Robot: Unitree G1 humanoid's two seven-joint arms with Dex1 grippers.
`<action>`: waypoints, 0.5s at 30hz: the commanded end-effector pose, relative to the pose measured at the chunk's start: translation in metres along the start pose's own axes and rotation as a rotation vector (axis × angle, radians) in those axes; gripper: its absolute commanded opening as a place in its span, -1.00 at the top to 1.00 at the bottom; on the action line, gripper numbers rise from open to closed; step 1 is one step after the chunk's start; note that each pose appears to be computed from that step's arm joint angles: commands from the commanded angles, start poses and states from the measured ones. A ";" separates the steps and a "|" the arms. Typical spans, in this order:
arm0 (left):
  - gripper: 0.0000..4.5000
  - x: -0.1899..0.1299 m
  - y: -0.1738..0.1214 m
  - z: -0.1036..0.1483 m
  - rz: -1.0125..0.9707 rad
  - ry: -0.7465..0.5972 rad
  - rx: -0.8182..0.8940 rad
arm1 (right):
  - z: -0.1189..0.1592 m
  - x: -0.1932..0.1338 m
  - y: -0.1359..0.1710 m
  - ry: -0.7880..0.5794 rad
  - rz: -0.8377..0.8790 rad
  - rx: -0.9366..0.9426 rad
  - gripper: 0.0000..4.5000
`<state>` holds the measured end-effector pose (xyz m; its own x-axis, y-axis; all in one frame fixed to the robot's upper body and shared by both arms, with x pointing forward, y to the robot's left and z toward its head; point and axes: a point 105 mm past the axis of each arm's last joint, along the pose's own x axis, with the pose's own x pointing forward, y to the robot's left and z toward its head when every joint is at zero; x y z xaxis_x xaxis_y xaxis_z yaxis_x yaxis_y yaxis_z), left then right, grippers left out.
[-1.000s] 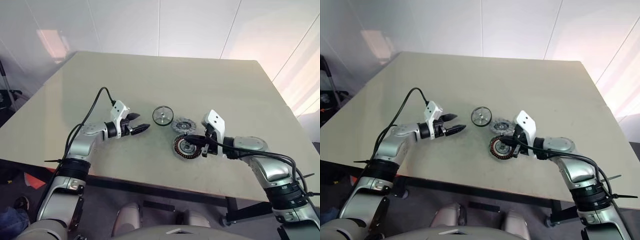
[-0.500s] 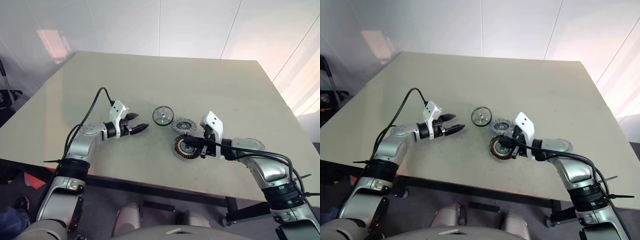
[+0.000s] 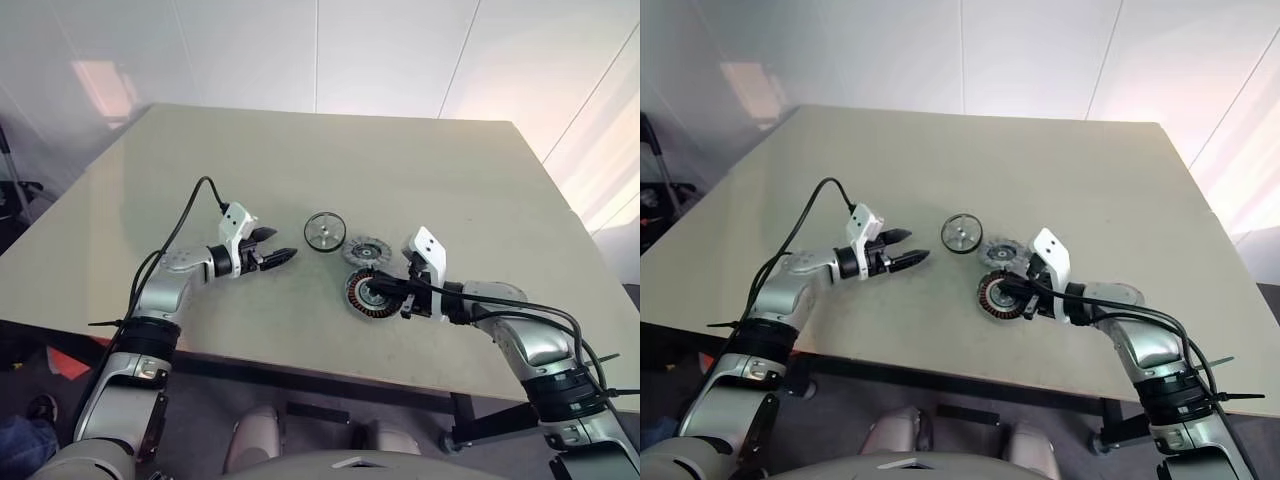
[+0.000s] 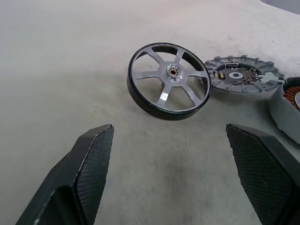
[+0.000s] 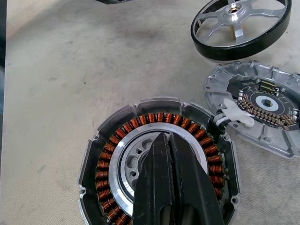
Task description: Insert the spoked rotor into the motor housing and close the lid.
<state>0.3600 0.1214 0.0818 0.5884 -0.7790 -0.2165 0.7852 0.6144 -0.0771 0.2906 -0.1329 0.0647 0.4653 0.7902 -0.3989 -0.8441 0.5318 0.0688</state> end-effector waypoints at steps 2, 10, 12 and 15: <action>-0.80 -0.003 0.004 0.014 0.013 -0.037 0.042 | 0.019 -0.003 -0.001 -0.036 -0.005 -0.059 0.99; -0.80 0.000 0.004 0.014 0.012 -0.040 0.038 | 0.063 -0.018 -0.003 -0.111 -0.022 -0.184 0.99; -0.80 0.000 0.004 0.014 0.012 -0.041 0.038 | 0.057 -0.016 -0.002 -0.095 -0.013 -0.171 0.99; -0.80 0.001 0.004 0.014 0.013 -0.043 0.039 | 0.031 -0.008 -0.002 -0.042 0.000 -0.086 0.99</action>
<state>0.3606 0.1213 0.0794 0.5924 -0.7760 -0.2165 0.7810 0.6191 -0.0820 0.2988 -0.1314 0.1047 0.4880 0.8003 -0.3485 -0.8620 0.5047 -0.0482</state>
